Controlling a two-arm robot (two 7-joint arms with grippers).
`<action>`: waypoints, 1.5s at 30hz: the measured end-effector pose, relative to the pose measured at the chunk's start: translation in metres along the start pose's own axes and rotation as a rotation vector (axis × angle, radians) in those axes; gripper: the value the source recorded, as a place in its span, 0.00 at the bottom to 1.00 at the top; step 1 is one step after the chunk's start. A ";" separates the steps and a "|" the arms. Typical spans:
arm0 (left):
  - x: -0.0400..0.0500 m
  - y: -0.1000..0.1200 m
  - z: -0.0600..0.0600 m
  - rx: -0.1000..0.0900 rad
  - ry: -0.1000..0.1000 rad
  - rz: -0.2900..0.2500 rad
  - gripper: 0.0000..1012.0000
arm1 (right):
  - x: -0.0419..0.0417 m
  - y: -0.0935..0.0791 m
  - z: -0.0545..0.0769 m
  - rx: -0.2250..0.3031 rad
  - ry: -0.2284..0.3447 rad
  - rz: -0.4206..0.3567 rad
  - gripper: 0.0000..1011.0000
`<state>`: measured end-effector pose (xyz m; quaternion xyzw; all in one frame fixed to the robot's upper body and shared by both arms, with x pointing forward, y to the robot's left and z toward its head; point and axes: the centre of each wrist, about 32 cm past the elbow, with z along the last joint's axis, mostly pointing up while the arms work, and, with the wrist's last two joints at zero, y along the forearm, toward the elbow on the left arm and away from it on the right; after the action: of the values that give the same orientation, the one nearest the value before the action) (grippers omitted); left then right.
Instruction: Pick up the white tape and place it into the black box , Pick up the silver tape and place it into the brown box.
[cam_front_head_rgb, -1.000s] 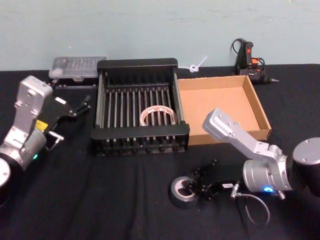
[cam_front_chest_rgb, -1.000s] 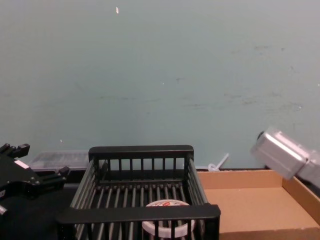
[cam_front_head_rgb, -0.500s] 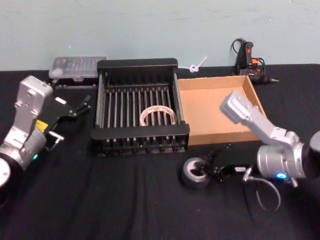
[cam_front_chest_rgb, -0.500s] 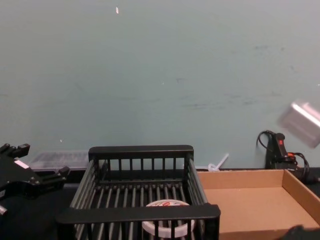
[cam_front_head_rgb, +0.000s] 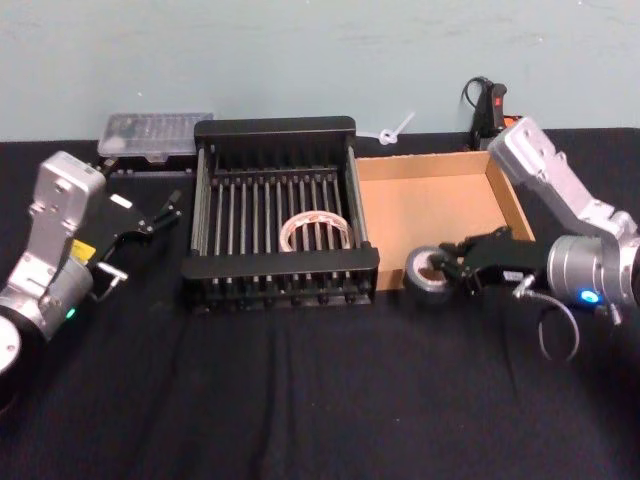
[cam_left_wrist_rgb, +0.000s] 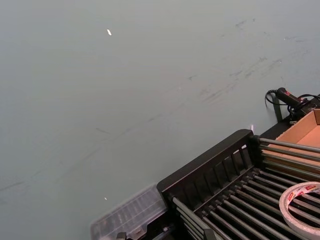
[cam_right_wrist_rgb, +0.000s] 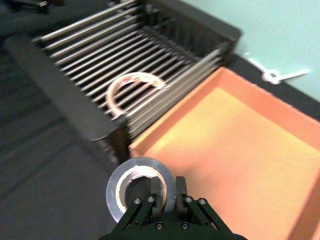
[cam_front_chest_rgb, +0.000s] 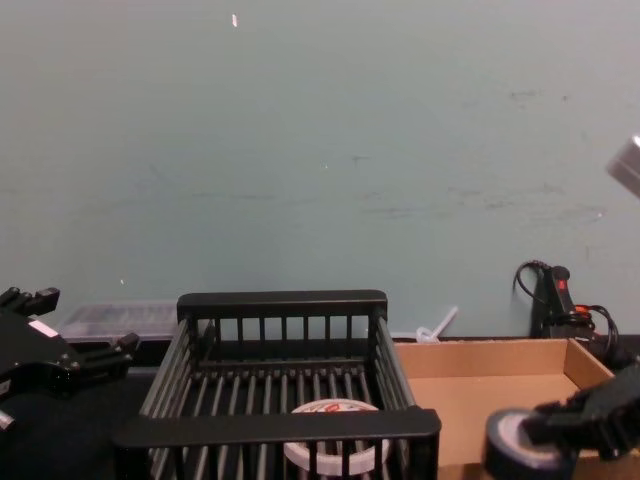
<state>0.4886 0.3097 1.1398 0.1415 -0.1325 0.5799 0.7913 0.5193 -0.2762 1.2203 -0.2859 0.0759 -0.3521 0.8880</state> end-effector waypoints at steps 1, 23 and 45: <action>0.0000 0.000 0.000 0.000 0.000 0.000 0.99 | 0.0017 0.000 0.001 0.002 0.003 -0.010 0.17; 0.0000 0.000 0.000 0.000 0.000 0.000 0.99 | 0.0414 0.034 0.014 0.001 0.088 -0.198 0.17; 0.0000 0.000 0.000 0.000 0.000 0.000 0.99 | 0.0466 0.043 0.014 -0.001 0.104 -0.217 0.22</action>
<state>0.4886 0.3097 1.1398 0.1415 -0.1325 0.5799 0.7913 0.5835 -0.2757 1.2114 -0.2745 0.0905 -0.4606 0.8392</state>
